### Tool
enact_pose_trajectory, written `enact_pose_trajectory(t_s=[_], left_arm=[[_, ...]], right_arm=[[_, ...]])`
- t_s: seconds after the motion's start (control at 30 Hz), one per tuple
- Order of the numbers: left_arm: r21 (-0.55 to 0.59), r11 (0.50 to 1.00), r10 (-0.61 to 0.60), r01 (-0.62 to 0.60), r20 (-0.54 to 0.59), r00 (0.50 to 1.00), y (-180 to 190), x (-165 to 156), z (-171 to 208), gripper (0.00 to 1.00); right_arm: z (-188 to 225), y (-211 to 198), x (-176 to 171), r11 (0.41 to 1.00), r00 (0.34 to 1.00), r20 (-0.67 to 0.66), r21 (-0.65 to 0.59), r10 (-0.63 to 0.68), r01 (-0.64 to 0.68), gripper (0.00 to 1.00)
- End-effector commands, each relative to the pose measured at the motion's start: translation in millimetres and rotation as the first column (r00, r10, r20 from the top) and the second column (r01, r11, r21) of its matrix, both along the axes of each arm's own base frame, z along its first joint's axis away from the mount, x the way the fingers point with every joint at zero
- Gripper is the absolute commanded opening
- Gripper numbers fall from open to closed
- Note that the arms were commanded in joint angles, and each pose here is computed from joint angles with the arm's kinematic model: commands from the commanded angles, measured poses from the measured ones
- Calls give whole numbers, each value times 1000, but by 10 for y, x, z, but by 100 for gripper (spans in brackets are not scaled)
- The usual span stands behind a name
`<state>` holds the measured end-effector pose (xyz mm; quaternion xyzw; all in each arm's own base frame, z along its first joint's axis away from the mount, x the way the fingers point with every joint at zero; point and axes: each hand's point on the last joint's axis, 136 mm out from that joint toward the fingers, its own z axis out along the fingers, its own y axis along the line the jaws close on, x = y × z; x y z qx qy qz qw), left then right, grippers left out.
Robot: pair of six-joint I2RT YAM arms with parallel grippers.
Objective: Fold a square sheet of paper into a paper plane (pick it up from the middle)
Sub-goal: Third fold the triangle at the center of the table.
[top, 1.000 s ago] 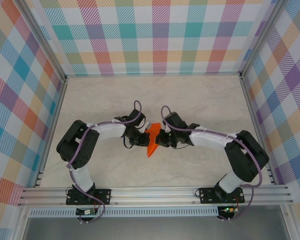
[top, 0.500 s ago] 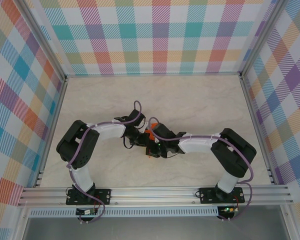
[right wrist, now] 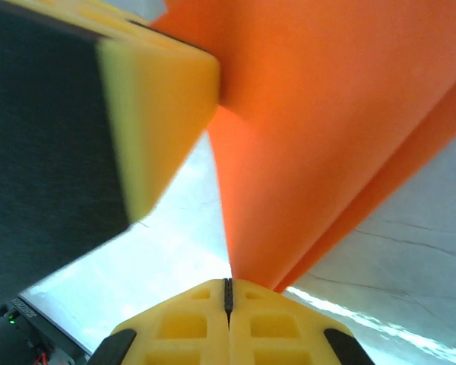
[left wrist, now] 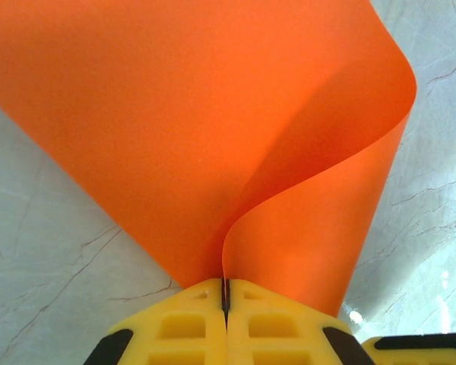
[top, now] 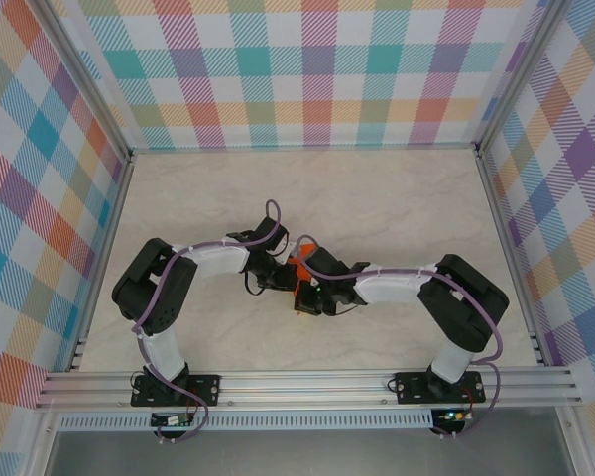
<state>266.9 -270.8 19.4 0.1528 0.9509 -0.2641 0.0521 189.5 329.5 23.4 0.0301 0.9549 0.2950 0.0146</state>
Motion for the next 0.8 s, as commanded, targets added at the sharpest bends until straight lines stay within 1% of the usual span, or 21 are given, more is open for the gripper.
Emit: enact_pose_trajectory(t_s=[0.0, 0.1, 0.27, 0.4, 0.6, 0.77], left_arm=[[40, 999, -16, 18, -61, 998, 100, -155, -165, 5], [39, 999, -17, 20, -61, 998, 99, -155, -168, 5], [41, 999, -17, 19, -61, 998, 103, -154, -168, 5], [42, 999, -18, 21, -62, 998, 101, -152, -167, 5], [43, 999, -19, 22, -66, 998, 103, -160, -183, 5], [48, 999, -18, 22, -68, 997, 111, -163, -189, 5]], right_arm=[[-48, -112, -58, 999, 1000, -5, -44, -5, 4, 3], [-38, -148, -66, 998, 1000, -9, -66, -5, 5, 3], [167, -37, -14, 1000, 999, 32, -2, 14, -14, 4], [305, 11, 54, 999, 997, 76, 50, 1, -5, 7], [145, 76, 135, 997, 999, 39, 80, -14, 11, 7], [-115, 37, 84, 999, 1000, -10, 45, -23, 23, 6]])
